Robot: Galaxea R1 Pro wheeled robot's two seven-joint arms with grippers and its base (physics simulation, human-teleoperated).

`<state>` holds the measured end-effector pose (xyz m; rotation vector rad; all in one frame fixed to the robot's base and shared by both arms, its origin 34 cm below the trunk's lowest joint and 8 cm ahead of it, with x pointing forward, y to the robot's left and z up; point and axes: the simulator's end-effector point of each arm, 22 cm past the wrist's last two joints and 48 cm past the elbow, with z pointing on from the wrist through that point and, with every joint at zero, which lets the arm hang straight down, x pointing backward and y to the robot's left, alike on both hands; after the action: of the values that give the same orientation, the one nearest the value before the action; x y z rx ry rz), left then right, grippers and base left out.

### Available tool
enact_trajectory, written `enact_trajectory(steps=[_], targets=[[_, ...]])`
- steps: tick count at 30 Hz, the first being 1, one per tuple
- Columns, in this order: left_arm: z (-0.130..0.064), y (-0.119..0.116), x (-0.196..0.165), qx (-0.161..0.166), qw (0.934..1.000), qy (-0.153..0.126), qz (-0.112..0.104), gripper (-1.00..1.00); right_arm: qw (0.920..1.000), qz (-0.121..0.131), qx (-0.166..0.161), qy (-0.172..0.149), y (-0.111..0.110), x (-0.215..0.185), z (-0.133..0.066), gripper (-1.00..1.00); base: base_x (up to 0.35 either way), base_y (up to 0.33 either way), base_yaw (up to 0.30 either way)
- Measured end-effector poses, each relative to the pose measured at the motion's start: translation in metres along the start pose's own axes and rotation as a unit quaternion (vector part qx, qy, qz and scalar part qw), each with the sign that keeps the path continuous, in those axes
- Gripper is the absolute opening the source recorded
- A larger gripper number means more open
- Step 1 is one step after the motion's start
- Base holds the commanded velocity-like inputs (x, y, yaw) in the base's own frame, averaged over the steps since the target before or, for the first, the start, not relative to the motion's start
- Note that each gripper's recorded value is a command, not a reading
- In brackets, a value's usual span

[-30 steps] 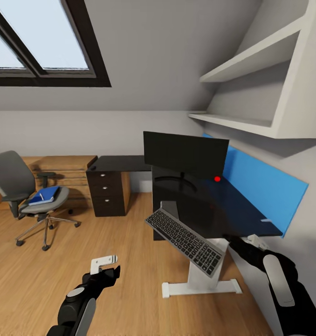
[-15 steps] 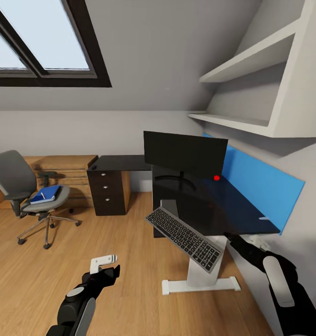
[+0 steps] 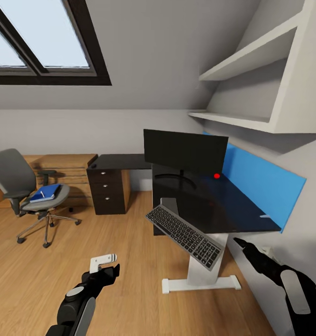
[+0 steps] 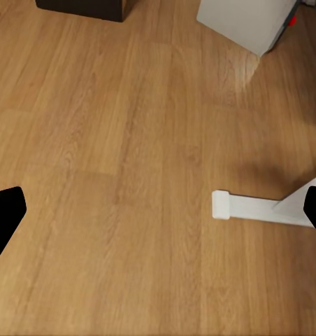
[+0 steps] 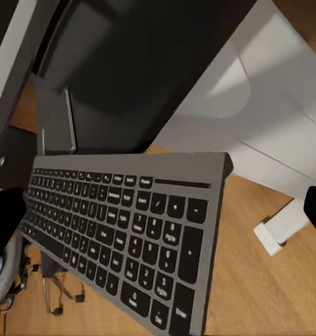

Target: In the bedroom, organize the workspace by keeping the computer under the desk, ensuring the monitor is on the desk, placing the keyboard on the desk next to the monitor, placing the mouse on the desk next to the keyboard, moving the folder from the swivel chair onto the desk next to the mouse, stacking the notebook on top of the folder with the pen on top of the notebook, and positioning the swivel chair next to the desk.

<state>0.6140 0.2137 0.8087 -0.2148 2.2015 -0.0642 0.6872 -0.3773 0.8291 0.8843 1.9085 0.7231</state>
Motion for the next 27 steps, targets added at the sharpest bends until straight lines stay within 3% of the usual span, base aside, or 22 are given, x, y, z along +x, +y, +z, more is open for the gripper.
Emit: enact_trajectory(steps=[9,16,27], targets=[[0.009,0.002,0.012,0.0,1.0,0.0,0.0,1.0,0.9988,0.03,-0.029,0.024,-0.033,0.018,0.007,1.0,0.0,0.0,0.0],[0.016,0.004,0.023,-0.001,1.0,0.002,0.001,1.0,0.9978,0.045,-0.032,0.036,-0.051,0.034,0.013,1.0,0.0,0.0,0.0],[0.026,0.006,0.039,-0.001,1.0,0.002,0.001,1.0,0.994,0.056,-0.082,0.046,-0.046,0.053,0.02,1.0,0.0,0.0,0.0]])
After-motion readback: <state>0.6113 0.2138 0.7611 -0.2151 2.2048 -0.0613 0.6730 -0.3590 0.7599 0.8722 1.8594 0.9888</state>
